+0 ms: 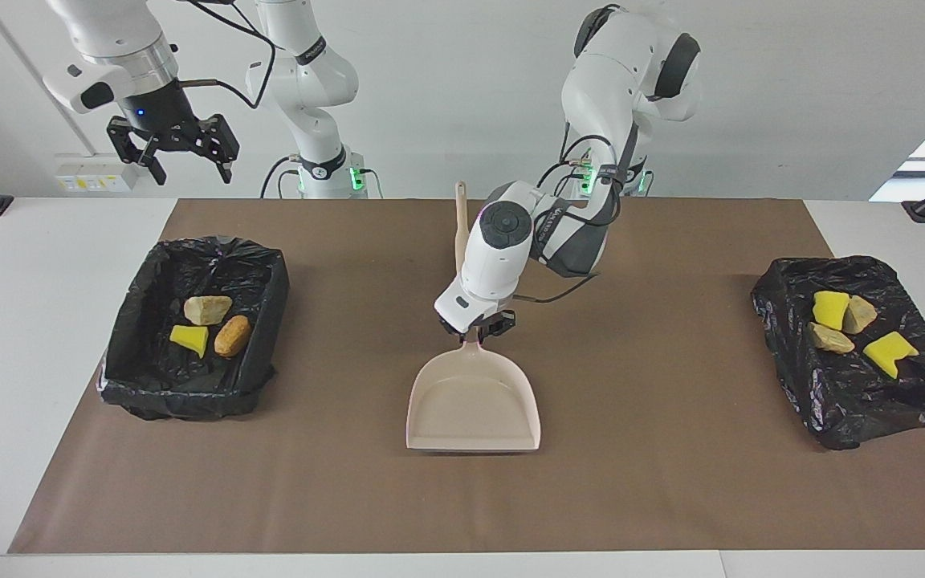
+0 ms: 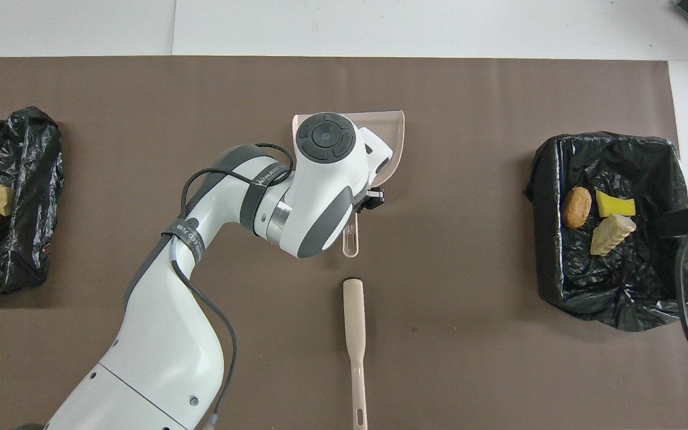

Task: Sweep and dump trash in bin
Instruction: 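Set the dustpan down and open the left gripper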

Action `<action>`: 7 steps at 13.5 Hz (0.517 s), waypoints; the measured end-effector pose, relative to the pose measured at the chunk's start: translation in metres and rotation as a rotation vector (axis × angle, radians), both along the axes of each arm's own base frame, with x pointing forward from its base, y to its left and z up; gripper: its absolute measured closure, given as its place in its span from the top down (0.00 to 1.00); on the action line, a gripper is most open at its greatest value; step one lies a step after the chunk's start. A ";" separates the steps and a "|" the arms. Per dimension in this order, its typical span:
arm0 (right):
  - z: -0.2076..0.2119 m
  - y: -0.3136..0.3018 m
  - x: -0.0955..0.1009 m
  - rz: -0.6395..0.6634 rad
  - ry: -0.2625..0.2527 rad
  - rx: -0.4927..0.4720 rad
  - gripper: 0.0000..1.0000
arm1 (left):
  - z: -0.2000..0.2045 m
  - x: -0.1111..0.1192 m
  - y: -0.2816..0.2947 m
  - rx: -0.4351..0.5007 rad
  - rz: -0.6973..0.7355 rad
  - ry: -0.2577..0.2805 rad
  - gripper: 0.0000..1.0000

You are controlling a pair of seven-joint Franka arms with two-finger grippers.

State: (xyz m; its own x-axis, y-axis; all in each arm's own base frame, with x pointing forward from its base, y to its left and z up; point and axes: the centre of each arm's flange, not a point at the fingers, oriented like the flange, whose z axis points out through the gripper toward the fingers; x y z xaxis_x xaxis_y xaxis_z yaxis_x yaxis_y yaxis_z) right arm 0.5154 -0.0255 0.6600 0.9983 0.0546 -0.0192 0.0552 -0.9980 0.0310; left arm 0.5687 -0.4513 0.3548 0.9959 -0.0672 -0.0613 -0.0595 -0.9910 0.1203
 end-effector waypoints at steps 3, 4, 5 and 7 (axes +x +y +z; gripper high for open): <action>-0.001 0.000 0.001 0.000 0.002 0.000 1.00 | 0.000 -0.001 -0.001 -0.001 0.001 0.000 0.51; -0.001 0.000 0.001 0.000 0.002 0.000 1.00 | 0.001 0.000 -0.001 -0.002 0.001 -0.002 0.61; -0.001 0.000 0.001 0.000 0.002 0.000 1.00 | 0.004 0.001 -0.002 -0.004 0.001 -0.006 0.71; -0.001 0.000 0.001 0.000 0.002 0.000 1.00 | 0.014 0.003 0.000 -0.011 0.004 -0.023 0.94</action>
